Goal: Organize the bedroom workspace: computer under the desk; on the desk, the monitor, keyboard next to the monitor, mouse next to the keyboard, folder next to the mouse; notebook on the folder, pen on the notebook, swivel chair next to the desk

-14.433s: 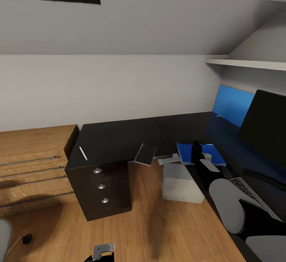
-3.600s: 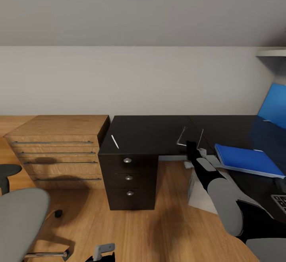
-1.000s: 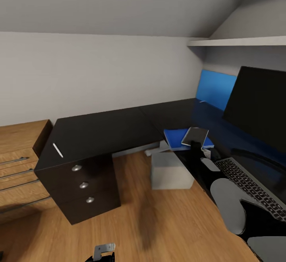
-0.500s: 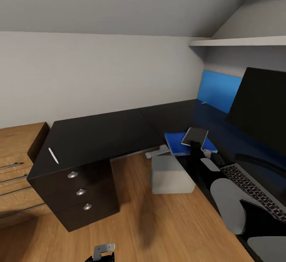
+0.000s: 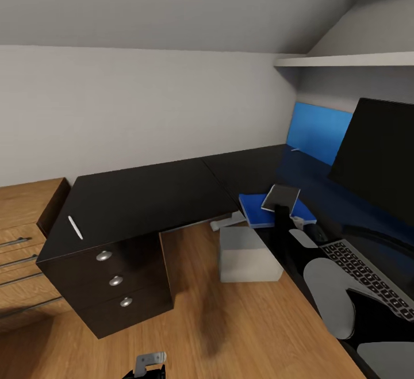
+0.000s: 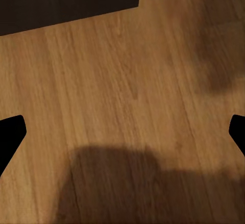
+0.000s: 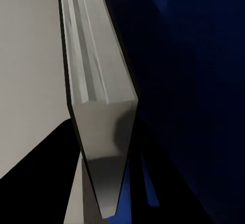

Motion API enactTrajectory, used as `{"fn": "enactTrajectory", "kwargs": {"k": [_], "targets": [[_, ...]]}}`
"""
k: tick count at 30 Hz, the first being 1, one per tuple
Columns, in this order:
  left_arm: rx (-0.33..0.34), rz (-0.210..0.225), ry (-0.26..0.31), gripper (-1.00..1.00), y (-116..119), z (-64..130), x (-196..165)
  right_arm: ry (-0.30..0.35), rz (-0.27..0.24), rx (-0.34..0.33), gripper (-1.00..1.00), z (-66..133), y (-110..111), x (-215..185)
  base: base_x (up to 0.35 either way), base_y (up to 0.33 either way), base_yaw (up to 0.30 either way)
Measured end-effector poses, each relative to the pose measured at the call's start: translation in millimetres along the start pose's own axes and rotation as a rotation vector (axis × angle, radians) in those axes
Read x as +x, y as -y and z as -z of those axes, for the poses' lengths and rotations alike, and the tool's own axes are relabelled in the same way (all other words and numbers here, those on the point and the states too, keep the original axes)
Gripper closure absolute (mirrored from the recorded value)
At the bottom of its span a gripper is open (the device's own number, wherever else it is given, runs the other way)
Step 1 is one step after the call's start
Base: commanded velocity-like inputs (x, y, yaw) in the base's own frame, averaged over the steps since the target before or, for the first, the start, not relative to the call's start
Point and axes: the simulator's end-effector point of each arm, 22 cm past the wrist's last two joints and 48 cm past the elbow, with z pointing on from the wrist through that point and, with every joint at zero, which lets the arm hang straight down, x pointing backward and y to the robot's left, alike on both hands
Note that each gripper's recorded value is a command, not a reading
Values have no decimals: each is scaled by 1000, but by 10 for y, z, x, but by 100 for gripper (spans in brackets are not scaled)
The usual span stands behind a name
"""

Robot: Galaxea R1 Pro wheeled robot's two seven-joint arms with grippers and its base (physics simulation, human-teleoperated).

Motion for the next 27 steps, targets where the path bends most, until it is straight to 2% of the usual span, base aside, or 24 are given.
{"fn": "enactTrajectory", "kwargs": {"k": [27], "targets": [[1,0,0,-100,8,2,0,-22,6,15,100,-1,21,49,0,0,0]]}}
